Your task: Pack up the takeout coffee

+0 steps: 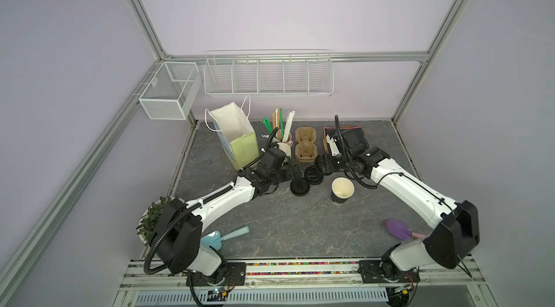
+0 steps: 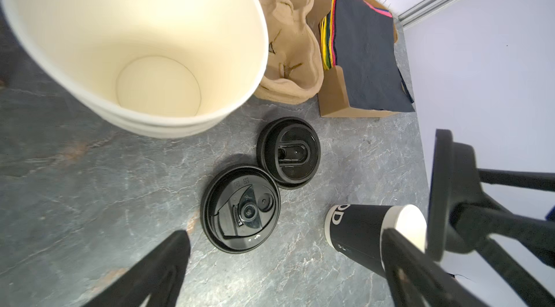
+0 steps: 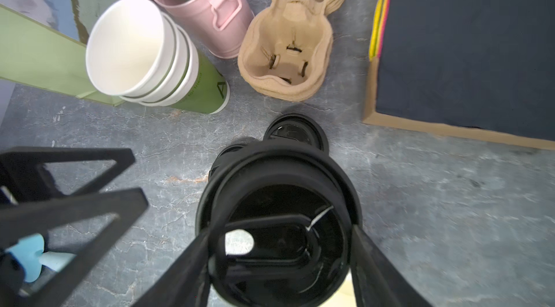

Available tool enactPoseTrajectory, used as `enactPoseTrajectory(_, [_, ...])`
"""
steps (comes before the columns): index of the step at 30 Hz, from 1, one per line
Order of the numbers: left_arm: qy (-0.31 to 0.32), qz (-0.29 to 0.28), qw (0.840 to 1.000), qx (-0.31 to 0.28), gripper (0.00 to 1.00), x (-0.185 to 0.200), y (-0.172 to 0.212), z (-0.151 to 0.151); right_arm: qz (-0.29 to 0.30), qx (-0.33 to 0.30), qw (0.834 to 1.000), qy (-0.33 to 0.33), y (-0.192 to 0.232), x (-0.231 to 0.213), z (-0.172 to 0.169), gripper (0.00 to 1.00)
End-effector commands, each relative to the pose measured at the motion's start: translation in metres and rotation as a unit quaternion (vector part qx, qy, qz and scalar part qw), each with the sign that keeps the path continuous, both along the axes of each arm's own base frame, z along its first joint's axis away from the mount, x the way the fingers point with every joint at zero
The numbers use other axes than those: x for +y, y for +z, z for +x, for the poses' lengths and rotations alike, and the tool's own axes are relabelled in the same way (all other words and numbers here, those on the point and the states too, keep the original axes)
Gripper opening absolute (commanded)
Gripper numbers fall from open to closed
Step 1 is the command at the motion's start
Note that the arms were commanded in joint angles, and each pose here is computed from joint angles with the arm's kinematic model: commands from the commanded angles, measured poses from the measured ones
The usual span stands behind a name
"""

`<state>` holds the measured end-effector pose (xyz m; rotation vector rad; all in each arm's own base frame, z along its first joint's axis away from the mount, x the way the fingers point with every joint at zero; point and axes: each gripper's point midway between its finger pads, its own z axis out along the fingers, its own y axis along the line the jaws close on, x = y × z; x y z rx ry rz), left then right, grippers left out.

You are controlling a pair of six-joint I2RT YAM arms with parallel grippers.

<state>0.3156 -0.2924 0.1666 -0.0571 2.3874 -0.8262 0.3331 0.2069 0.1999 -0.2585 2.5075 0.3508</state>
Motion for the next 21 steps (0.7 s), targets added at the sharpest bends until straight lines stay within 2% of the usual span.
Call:
enactPoseTrajectory(1, [0.014, 0.054, 0.998, -0.005, 0.99, 0.020, 0.000, -0.003, -0.047, 0.011, 0.999, -0.005, 0.001, -0.024, -0.018, 0.67])
enactPoseTrajectory(12, [0.030, 0.074, 0.996, -0.037, 1.00, 0.052, 0.022, -0.020, -0.104, 0.052, 0.993, -0.022, -0.022, -0.063, -0.066, 0.68])
enactPoseTrajectory(21, [0.029, 0.082, 0.996, -0.036, 1.00, 0.058, 0.021, -0.026, -0.118, 0.069, 0.991, -0.012, -0.036, -0.066, -0.073, 0.67])
